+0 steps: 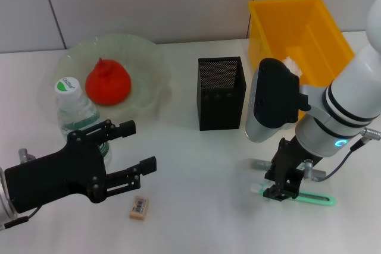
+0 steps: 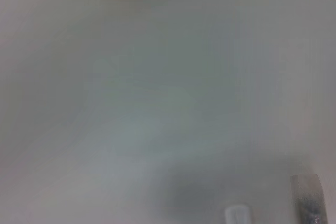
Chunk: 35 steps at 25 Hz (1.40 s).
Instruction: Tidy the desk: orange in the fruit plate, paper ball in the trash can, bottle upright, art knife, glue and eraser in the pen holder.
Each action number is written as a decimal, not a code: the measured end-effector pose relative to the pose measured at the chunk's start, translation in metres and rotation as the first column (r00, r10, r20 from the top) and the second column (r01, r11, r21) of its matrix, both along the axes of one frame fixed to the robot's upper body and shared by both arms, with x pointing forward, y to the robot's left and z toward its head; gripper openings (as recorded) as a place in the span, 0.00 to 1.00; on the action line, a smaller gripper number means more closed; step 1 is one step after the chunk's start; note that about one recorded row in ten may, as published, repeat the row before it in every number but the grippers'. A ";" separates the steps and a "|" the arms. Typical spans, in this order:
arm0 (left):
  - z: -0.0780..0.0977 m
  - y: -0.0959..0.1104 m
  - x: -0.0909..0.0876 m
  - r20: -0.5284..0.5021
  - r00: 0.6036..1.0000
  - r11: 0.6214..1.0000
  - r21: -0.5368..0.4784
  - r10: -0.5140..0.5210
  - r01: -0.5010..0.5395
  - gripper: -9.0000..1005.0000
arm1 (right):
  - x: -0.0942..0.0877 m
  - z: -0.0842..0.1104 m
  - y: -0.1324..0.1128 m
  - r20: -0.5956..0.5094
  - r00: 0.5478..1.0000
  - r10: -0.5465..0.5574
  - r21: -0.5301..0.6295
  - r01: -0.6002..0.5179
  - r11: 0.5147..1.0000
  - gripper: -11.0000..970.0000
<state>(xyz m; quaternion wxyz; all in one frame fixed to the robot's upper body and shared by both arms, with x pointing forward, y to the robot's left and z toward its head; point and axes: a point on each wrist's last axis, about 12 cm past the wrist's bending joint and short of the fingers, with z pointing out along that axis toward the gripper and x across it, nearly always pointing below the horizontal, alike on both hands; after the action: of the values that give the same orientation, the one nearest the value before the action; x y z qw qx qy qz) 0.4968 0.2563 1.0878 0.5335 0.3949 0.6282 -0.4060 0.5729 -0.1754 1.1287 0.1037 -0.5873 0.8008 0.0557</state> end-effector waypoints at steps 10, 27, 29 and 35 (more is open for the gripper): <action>0.000 -0.001 0.001 -0.001 1.000 1.000 0.000 -0.002 0.002 0.76 | 0.001 -0.001 0.001 -0.001 1.000 -0.011 0.011 0.011 1.000 0.33; 0.001 -0.001 0.003 0.004 1.000 1.000 -0.002 -0.001 0.001 0.75 | 0.003 -0.001 0.000 0.001 0.999 -0.033 0.019 0.033 0.999 0.15; 0.001 -0.001 0.003 0.003 1.000 1.000 -0.002 -0.001 0.001 0.75 | 0.003 -0.001 0.000 0.000 0.999 -0.037 0.019 0.037 0.999 0.14; 0.001 -0.001 0.003 0.003 1.000 1.000 -0.002 -0.002 0.002 0.75 | 0.003 -0.001 0.000 -0.001 0.999 -0.048 0.020 0.048 0.999 0.14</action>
<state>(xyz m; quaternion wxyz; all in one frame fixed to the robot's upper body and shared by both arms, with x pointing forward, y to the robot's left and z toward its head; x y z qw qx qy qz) 0.5000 0.2549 1.0890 0.5344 0.3956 0.6266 -0.4065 0.5759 -0.1755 1.1276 0.1108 -0.5669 0.8140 0.0614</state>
